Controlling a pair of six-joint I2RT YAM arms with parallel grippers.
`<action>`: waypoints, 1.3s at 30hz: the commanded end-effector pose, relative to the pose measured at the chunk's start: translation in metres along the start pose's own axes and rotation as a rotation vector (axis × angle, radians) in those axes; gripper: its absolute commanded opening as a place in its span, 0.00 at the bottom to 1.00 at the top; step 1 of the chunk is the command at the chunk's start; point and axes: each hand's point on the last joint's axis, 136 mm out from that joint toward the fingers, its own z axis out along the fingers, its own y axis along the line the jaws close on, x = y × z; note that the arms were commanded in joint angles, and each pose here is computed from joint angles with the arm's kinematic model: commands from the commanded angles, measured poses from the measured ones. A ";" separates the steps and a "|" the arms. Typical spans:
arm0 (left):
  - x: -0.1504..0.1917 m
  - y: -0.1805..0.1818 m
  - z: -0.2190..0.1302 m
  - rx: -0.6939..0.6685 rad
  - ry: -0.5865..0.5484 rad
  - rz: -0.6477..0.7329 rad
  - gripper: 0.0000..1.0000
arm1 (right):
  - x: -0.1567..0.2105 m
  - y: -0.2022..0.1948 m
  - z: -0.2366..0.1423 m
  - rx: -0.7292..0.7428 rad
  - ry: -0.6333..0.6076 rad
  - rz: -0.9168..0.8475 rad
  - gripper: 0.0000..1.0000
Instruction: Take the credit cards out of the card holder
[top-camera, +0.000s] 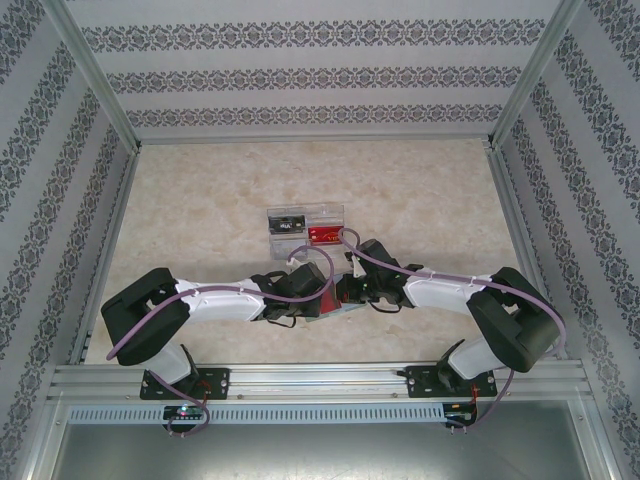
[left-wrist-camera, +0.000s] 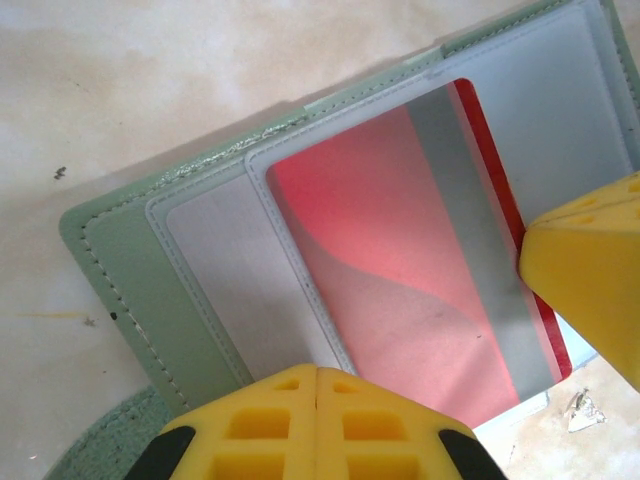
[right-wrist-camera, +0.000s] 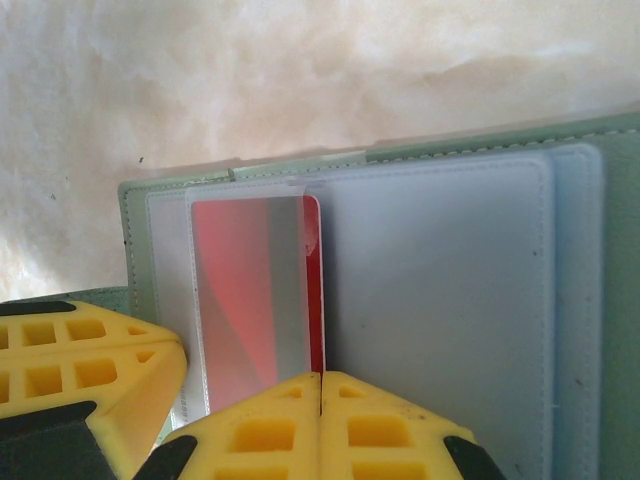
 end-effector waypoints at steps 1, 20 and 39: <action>0.016 0.013 0.006 -0.068 0.056 0.020 0.03 | -0.001 0.000 -0.001 -0.006 -0.006 0.004 0.04; 0.017 0.013 0.007 -0.066 0.059 0.020 0.04 | 0.000 0.008 0.001 -0.037 0.003 -0.008 0.19; 0.018 0.017 0.008 -0.087 0.064 0.019 0.05 | 0.001 0.006 0.002 -0.020 0.005 -0.012 0.00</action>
